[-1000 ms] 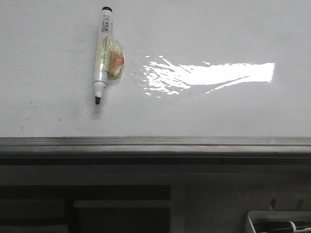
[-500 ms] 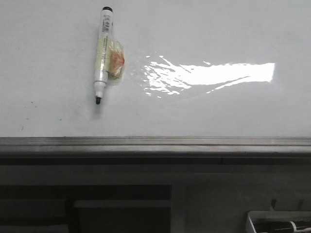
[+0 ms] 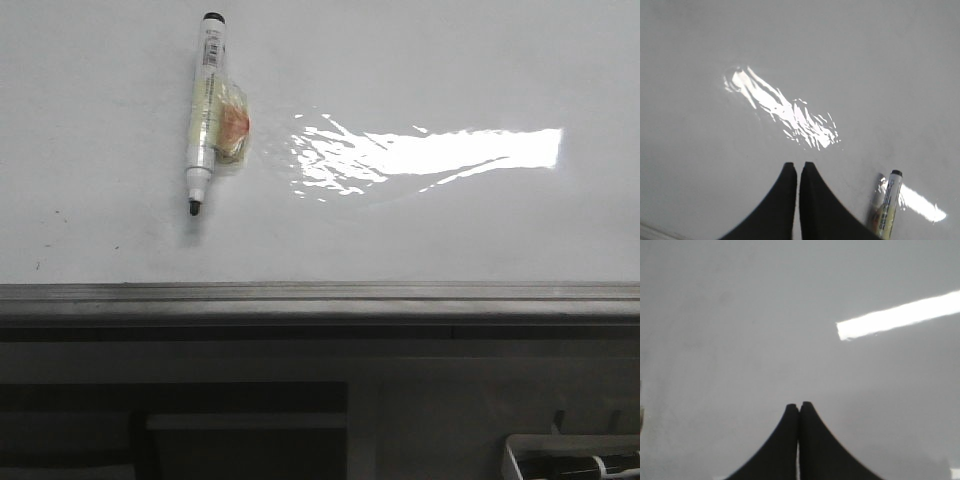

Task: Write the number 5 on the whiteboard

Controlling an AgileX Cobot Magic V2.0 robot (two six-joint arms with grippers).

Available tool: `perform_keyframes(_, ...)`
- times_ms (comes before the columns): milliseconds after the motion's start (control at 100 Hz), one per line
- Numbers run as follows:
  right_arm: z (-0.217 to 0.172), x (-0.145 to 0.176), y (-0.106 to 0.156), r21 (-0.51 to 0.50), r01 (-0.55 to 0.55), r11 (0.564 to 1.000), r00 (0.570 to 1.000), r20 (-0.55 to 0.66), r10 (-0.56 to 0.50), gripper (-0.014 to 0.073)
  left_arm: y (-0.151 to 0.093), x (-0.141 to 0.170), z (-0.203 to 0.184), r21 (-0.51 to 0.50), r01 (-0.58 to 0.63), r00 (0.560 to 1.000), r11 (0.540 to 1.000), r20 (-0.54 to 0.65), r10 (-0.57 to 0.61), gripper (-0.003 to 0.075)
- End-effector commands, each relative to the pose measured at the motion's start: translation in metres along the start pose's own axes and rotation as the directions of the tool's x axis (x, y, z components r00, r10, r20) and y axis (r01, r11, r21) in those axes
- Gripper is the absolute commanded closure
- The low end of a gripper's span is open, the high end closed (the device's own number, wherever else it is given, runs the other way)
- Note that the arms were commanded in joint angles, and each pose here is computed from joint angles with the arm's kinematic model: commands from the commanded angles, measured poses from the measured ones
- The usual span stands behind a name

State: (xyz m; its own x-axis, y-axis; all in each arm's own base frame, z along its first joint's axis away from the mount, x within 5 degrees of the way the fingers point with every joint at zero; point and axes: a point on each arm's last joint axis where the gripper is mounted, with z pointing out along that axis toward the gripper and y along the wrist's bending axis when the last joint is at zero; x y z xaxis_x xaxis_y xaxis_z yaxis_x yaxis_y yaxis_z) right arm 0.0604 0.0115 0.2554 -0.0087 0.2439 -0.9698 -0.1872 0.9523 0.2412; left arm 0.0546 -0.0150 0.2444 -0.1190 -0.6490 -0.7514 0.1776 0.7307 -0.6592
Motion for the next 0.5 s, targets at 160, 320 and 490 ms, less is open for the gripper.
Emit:
perform_keyframes(160,0.035,-0.060,0.013,0.021,0.109,0.994,0.993,-0.040,-0.108,0.0613,-0.040,-0.048,0.032,-0.062,-0.315,0.938,0.947,-0.172,0.301,0.0624)
perform_keyframes(320,0.050,-0.073,0.016,0.033,0.110,0.993,0.988,-0.111,-0.106,0.0404,-0.042,-0.047,0.060,-0.094,-0.249,0.927,0.964,-0.312,0.209,0.0353)
perform_keyframes(490,0.051,-0.073,0.016,0.040,0.111,0.993,0.984,-0.148,-0.104,0.0254,-0.054,-0.034,0.085,0.045,-0.228,0.873,0.973,-0.432,0.225,0.0321)
